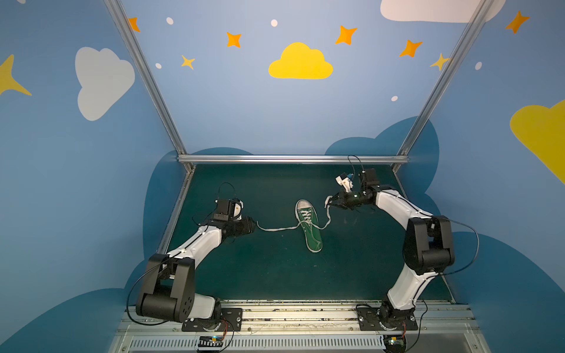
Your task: Tie the shoes
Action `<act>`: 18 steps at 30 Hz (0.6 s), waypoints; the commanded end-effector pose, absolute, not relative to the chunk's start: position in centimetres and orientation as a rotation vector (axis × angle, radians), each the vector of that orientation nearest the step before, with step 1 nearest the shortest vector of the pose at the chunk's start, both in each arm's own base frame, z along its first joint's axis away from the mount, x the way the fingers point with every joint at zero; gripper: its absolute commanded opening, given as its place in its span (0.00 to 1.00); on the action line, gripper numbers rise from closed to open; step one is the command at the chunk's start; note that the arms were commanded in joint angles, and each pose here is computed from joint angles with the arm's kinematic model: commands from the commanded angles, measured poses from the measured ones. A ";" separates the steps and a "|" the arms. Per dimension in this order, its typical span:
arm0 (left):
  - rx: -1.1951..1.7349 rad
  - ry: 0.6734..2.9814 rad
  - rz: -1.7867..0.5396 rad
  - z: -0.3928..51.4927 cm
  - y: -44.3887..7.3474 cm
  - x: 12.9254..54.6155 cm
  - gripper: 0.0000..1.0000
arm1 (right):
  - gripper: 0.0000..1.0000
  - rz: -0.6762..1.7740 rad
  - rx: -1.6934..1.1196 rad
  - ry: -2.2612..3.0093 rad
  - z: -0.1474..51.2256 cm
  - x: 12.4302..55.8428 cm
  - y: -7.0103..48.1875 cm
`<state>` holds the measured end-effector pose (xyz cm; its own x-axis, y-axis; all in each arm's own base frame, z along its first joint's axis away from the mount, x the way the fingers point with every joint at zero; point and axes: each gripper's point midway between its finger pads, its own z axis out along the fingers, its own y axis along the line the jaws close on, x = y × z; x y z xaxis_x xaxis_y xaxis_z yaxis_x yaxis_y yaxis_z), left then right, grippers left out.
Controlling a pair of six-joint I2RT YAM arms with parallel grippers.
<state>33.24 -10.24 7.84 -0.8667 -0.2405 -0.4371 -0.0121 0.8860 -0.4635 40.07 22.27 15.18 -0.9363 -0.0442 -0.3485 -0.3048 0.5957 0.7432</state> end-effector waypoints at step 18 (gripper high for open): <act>-0.140 2.552 -0.699 8.5 -11.4 33.1 0.58 | 0.00 1.356 -0.506 2.684 10.7 38.2 36.1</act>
<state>32.66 -10.86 7.79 -0.8768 -0.2327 -0.4208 0.0036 0.8719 -0.4897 37.40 35.76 11.41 -0.9345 -0.2643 -0.2387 -0.3477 0.5332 0.7712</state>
